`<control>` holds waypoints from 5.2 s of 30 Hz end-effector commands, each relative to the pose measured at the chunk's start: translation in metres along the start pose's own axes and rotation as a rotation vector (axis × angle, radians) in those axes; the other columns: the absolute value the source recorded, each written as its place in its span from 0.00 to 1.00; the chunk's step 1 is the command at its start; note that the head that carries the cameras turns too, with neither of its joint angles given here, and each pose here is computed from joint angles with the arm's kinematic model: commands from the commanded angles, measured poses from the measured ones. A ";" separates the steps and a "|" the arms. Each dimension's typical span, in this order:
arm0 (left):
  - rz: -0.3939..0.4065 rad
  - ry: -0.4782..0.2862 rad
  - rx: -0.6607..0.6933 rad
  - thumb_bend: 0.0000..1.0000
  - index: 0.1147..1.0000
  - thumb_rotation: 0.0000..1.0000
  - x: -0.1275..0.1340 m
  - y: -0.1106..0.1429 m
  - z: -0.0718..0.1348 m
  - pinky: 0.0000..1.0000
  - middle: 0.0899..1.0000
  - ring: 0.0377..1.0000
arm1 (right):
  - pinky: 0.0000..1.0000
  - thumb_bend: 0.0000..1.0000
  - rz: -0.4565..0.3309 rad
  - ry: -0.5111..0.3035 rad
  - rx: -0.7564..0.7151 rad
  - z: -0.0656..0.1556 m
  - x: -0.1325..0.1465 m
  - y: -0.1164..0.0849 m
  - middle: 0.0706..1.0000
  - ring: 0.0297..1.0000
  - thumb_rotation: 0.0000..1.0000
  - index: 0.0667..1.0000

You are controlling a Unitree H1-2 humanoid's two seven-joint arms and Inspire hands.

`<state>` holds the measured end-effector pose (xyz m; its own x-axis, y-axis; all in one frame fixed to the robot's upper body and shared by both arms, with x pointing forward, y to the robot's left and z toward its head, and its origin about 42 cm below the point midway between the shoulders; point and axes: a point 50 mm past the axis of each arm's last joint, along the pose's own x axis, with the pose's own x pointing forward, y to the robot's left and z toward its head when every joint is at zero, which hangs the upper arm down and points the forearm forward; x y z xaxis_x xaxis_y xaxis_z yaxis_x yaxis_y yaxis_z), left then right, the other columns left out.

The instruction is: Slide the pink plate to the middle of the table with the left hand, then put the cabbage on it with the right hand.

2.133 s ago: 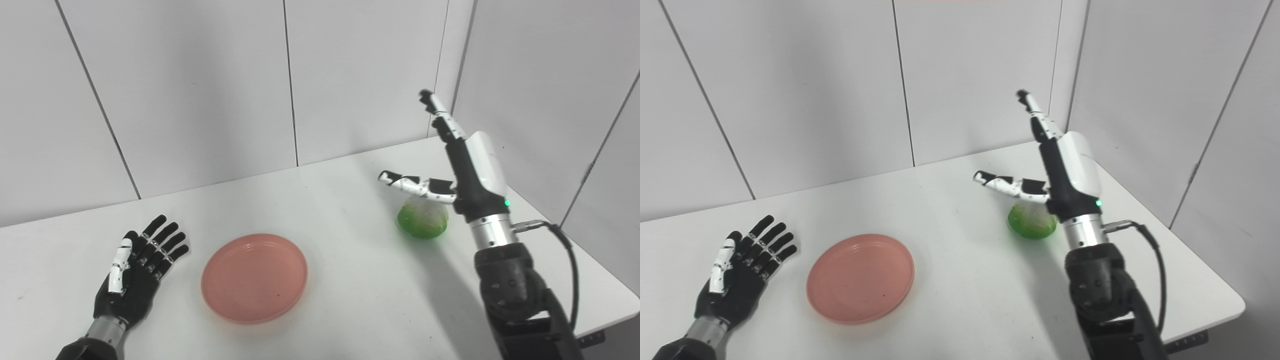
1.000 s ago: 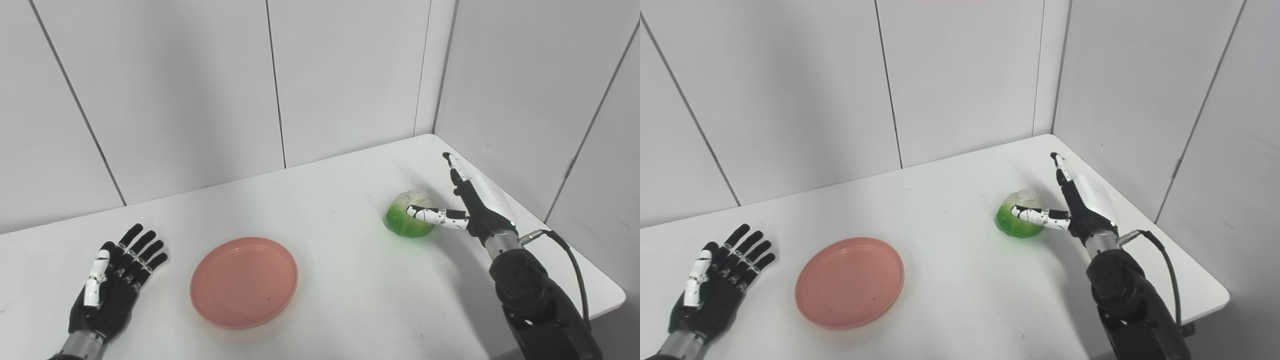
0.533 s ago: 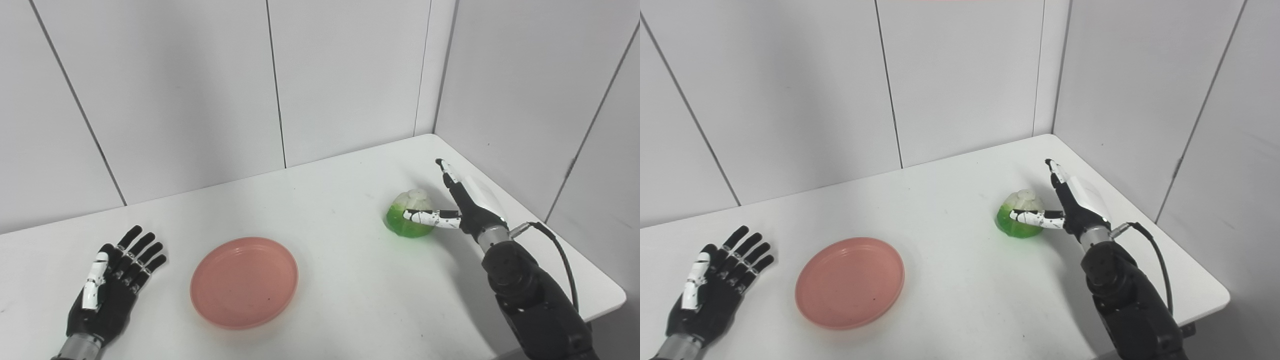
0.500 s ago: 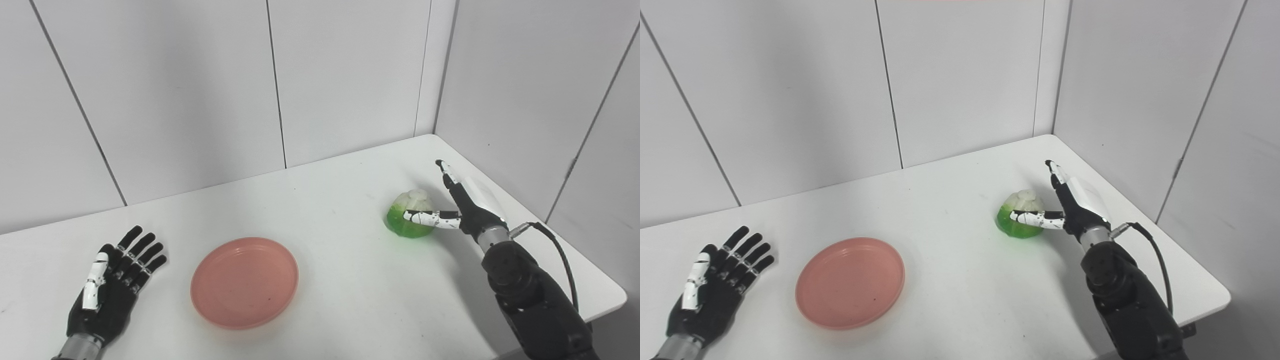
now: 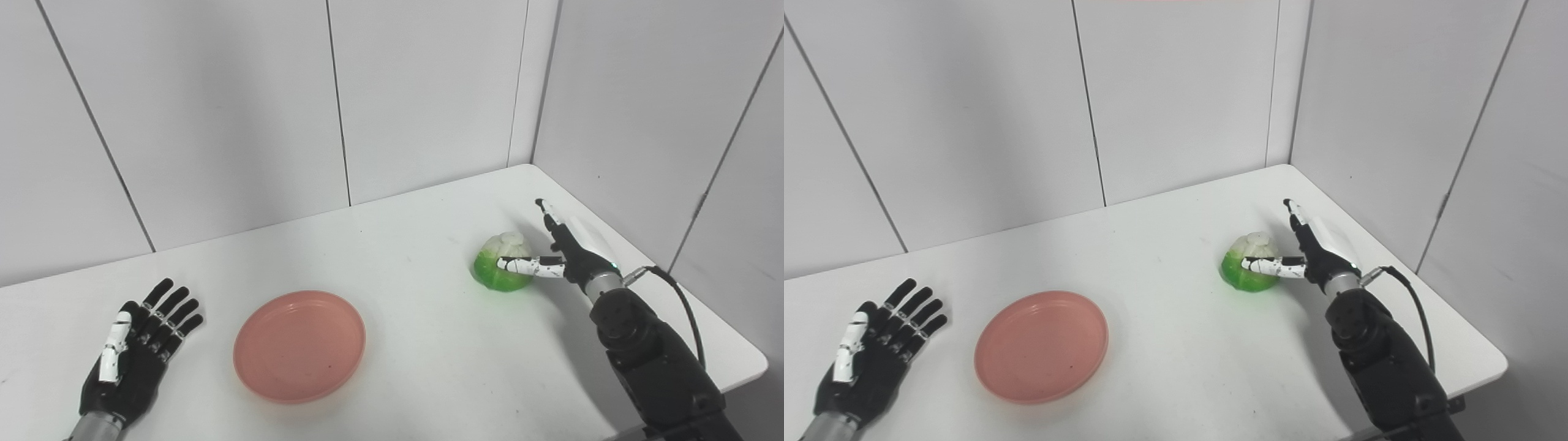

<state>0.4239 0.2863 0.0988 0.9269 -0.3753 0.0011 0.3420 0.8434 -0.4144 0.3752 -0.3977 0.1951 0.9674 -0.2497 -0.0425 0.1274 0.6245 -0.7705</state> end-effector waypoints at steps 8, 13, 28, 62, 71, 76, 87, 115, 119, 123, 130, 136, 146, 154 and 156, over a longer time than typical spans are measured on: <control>0.101 0.205 -0.088 0.45 0.83 0.83 -0.046 0.015 -0.059 0.83 0.84 0.84 | 0.88 1.00 -0.022 -0.072 -0.004 0.019 0.019 -0.017 1.00 1.00 0.51 1.00; 0.098 0.205 -0.090 0.44 0.83 0.84 -0.046 0.014 -0.058 0.83 0.84 0.84 | 0.90 1.00 -0.004 -0.078 -0.016 0.022 0.023 -0.013 1.00 1.00 0.52 1.00; 0.077 0.203 -0.081 0.44 0.84 0.86 -0.048 0.011 -0.056 0.85 0.86 0.86 | 0.88 1.00 0.049 -0.088 -0.034 0.028 0.036 -0.003 1.00 1.00 0.51 1.00; 0.067 0.209 -0.065 0.46 0.85 0.87 -0.049 0.011 -0.055 0.83 0.86 0.85 | 0.37 0.53 -0.053 -0.084 0.119 0.026 0.048 0.015 0.41 0.40 0.00 0.48; 0.065 0.211 -0.065 0.46 0.85 0.88 -0.049 0.010 -0.055 0.84 0.86 0.86 | 0.36 0.53 -0.066 -0.096 0.138 0.029 0.046 0.017 0.41 0.40 0.00 0.48; 0.072 0.213 -0.068 0.45 0.85 0.90 -0.048 0.009 -0.056 0.83 0.85 0.85 | 0.35 0.53 -0.062 -0.126 0.154 0.036 0.041 0.013 0.41 0.38 0.00 0.49; 0.065 0.208 -0.060 0.45 0.84 0.90 -0.043 -0.002 -0.061 0.83 0.85 0.85 | 0.35 0.53 0.013 -0.254 0.091 0.098 0.021 -0.008 0.41 0.40 0.00 0.49; 0.104 0.213 -0.032 0.37 0.91 1.00 -0.015 -0.097 -0.069 0.92 0.92 0.92 | 0.40 0.53 0.406 -0.585 0.022 0.237 -0.002 0.105 0.42 0.43 0.00 0.47; 0.099 0.214 -0.029 0.37 0.91 1.00 -0.012 -0.101 -0.070 0.93 0.93 0.93 | 0.37 0.53 0.442 -0.590 0.037 0.239 -0.001 0.123 0.41 0.41 0.00 0.48; 0.088 0.215 -0.024 0.36 0.92 1.00 -0.011 -0.103 -0.070 0.93 0.93 0.93 | 0.36 0.53 0.469 -0.594 0.044 0.242 -0.001 0.139 0.41 0.41 0.00 0.48; 0.087 0.217 -0.021 0.37 0.91 1.00 -0.010 -0.103 -0.069 0.93 0.93 0.92 | 0.36 0.52 0.488 -0.612 0.032 0.244 -0.002 0.155 0.40 0.39 0.00 0.49; 0.084 0.217 -0.023 0.38 0.91 1.00 -0.009 -0.103 -0.068 0.93 0.93 0.92 | 0.36 0.53 0.482 -0.629 0.014 0.241 -0.003 0.159 0.40 0.39 0.00 0.49; 0.076 0.217 -0.020 0.37 0.91 1.00 -0.009 -0.103 -0.067 0.93 0.93 0.93 | 0.38 0.52 0.446 -0.710 -0.027 0.226 -0.008 0.165 0.39 0.40 0.00 0.49; 0.078 0.218 -0.021 0.37 0.92 1.00 -0.009 -0.103 -0.066 0.94 0.93 0.93 | 0.48 0.53 0.412 -0.775 -0.042 0.217 -0.013 0.161 0.43 0.50 0.00 0.49; 0.079 0.221 -0.023 0.37 0.92 1.00 -0.008 -0.102 -0.067 0.94 0.93 0.93 | 0.52 0.52 0.413 -0.799 -0.046 0.216 -0.013 0.159 0.51 0.55 0.06 0.47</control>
<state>0.3854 0.1764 0.1144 0.9253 -0.3772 -0.0401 0.3293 0.8513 -0.4085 0.4259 -0.1382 0.1854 0.8336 0.5522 0.0143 -0.3203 0.5042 -0.8020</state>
